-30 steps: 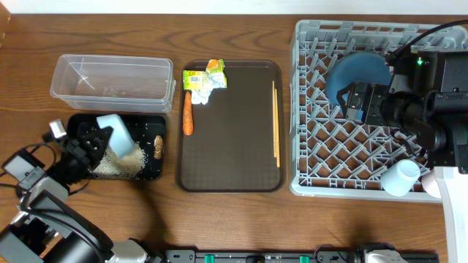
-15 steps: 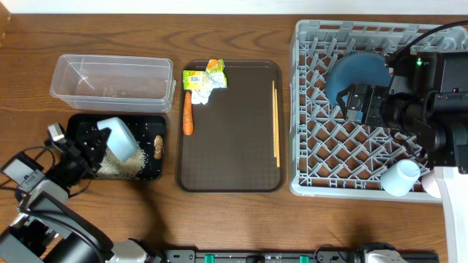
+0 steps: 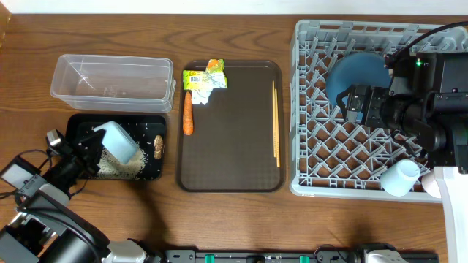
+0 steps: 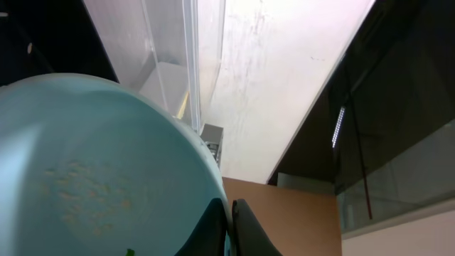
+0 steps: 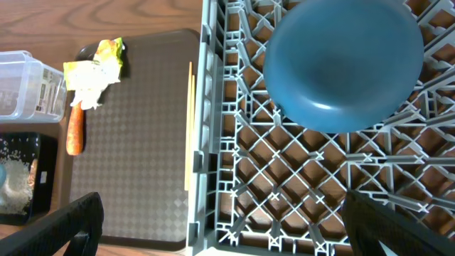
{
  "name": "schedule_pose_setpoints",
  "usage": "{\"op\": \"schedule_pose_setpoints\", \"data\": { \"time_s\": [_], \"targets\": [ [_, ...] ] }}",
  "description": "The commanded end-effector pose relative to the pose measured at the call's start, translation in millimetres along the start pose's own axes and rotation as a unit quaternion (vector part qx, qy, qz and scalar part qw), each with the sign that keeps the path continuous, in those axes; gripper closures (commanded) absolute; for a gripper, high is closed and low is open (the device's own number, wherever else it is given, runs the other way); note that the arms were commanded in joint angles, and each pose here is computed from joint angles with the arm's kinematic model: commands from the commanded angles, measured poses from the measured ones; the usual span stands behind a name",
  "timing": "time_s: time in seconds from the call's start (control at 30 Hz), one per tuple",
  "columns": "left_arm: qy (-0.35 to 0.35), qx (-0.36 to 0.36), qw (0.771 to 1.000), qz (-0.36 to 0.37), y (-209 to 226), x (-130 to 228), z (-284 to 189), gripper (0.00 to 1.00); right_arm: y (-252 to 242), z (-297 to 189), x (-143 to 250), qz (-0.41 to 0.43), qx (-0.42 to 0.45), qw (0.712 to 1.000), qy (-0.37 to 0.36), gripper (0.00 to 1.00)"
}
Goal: Sort waste into correct bins and load items into the dishwasher rack
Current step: 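Tip the rice bowl with left gripper to pour rice onto the black tray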
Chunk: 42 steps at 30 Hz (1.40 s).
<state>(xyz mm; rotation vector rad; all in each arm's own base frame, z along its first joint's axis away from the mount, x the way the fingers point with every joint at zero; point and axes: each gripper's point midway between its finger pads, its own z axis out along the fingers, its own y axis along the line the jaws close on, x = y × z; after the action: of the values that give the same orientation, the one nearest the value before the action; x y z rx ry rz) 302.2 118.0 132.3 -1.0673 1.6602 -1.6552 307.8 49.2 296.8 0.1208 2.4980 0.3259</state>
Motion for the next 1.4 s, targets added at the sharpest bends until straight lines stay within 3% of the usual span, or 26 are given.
{"op": "schedule_pose_setpoints", "data": {
  "time_s": [0.0,0.1,0.2,0.27,0.53,0.63,0.73,0.8,0.9,0.97,1.03,1.17,1.2,1.3,1.37],
  "targets": [
    [0.021,0.019,1.000,-0.006,-6,4,0,0.94,1,-2,-1,0.006,-0.004,1.000,-0.003,0.01],
    [0.029,0.015,0.998,0.059,-6,11,8,0.94,1,-2,-1,0.006,-0.004,1.000,-0.004,0.01],
    [0.031,0.007,0.999,0.010,-2,13,11,0.94,1,-2,-1,0.006,-0.004,1.000,-0.004,0.01],
    [0.048,0.019,0.995,0.083,-6,19,14,0.94,0,-2,1,0.007,-0.003,1.000,-0.001,0.01],
    [0.064,0.024,0.988,0.135,-26,24,24,0.94,0,-2,0,0.007,-0.004,1.000,-0.003,0.01],
    [0.067,0.025,0.973,0.219,-30,33,29,0.94,0,-2,0,0.007,-0.003,1.000,-0.002,0.01],
    [0.042,0.000,0.993,0.110,-23,23,30,0.94,0,-2,-1,0.007,-0.004,1.000,-0.003,0.01],
    [0.076,0.034,0.975,0.205,-40,33,30,0.94,1,-2,-1,0.006,-0.004,1.000,-0.005,0.01],
    [0.063,0.022,0.986,0.151,-39,28,31,0.94,0,-2,0,0.007,-0.004,1.000,-0.003,0.01],
    [0.078,0.034,0.977,0.193,-47,36,31,0.94,0,-2,0,0.007,-0.004,1.000,-0.003,0.01],
    [0.048,0.021,0.978,0.200,-44,25,32,0.94,0,-2,0,0.007,-0.004,1.000,-0.003,0.01],
    [-0.017,-0.034,0.997,0.063,-16,5,31,0.94,4,-2,1,0.007,-0.015,1.000,0.000,0.01],
    [-0.007,-0.031,0.997,0.067,-17,9,33,0.94,5,-2,2,0.007,-0.016,1.000,0.002,0.01],
    [0.071,0.024,0.981,0.177,-42,35,36,0.94,4,-2,4,0.008,-0.015,1.000,0.006,0.01],
    [0.058,0.029,0.978,0.200,-50,28,31,0.94,4,-2,2,0.007,-0.015,1.000,0.003,0.01]
  ]
}}
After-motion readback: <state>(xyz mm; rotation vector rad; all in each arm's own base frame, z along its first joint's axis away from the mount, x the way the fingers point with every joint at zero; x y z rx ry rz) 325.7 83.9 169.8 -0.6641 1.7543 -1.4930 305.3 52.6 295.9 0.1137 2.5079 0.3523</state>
